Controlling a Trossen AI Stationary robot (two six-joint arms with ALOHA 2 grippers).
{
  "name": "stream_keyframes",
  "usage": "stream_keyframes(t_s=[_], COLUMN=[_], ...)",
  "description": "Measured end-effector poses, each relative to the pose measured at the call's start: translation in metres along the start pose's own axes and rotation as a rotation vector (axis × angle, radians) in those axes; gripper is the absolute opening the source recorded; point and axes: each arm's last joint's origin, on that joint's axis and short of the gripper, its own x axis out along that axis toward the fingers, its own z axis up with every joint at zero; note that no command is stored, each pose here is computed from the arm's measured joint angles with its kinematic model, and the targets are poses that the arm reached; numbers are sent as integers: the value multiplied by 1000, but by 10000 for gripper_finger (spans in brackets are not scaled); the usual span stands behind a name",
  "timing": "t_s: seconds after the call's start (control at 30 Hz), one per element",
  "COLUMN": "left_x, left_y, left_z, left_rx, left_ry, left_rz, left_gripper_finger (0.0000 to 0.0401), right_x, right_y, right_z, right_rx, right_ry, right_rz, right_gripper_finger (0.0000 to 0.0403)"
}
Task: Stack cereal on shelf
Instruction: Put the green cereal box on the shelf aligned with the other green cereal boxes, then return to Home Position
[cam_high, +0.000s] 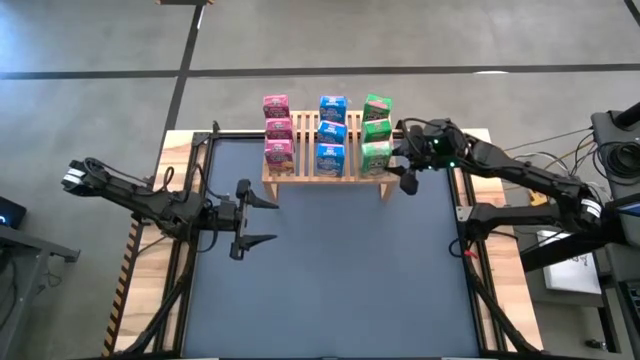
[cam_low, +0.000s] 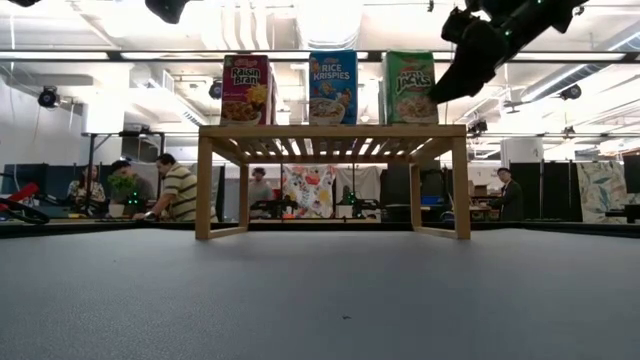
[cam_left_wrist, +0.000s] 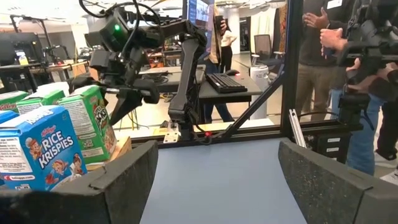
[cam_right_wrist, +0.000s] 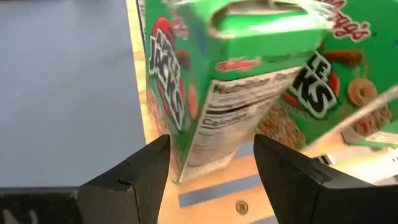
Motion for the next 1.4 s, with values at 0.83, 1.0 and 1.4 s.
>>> stream_keyframes(t_s=[0.83,1.0,1.4], left_x=[-14,-28,-55], left_y=[6,12,21], left_z=[5,6,5], left_rx=[23,24,16], left_ry=[10,35,92], left_rz=[75,115,185], left_gripper_finger=[316,308,141], right_x=[-51,-50,-17], right_y=[23,41,86], right_z=[-10,-18,-59], right_rx=[143,120,-15], right_ry=[35,-111,-252], right_rz=[19,92,131], right_gripper_finger=[206,172,83])
